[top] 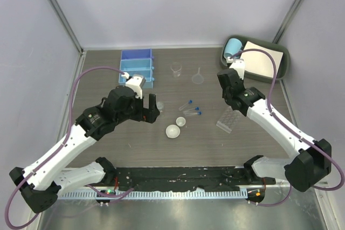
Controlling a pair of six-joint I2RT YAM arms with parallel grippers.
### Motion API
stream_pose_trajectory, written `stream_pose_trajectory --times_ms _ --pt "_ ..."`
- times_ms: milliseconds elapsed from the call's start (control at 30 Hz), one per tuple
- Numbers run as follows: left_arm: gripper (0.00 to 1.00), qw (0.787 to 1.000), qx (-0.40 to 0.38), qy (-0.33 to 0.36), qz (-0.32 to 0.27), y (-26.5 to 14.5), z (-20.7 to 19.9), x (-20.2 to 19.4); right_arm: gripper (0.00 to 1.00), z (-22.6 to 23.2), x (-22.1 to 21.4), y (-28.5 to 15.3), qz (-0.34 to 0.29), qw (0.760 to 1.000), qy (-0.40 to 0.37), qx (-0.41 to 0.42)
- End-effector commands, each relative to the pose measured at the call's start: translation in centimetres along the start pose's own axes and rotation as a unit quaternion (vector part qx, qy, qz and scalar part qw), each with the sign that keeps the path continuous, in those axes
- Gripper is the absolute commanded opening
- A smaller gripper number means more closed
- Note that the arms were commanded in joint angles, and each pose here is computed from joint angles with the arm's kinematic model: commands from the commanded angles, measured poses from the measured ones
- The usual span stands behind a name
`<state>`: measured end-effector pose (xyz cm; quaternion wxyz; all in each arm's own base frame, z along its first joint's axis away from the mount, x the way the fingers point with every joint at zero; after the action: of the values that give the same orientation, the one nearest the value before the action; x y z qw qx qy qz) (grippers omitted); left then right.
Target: Organize the chemistry lab equipment
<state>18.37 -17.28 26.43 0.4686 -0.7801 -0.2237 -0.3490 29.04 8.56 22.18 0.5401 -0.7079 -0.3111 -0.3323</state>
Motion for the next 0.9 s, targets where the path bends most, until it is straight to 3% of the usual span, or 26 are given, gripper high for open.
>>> stream_pose_trajectory --times_ms 0,867 --pt "1.0 1.0 -0.011 0.003 -0.006 -0.4 -0.1 0.2 0.01 -0.6 -0.3 1.6 -0.003 0.999 0.04 -0.031" --pt "1.0 1.0 -0.018 -0.001 0.009 0.1 -0.1 -0.2 0.01 -1.1 -4.3 5.8 0.057 0.993 0.092 -0.041"
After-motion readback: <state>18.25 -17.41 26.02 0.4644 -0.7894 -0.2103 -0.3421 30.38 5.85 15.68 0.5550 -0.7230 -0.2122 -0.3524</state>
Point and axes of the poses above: each gripper's point midway between its finger pads, its own y axis out along the fingers, its own z axis along the line the jaws close on, x = y × z, the point moved 4 cm from there along -y, back along the fingers, and after that the axes turned 4 degrees about -y, right-handed, at the moved point
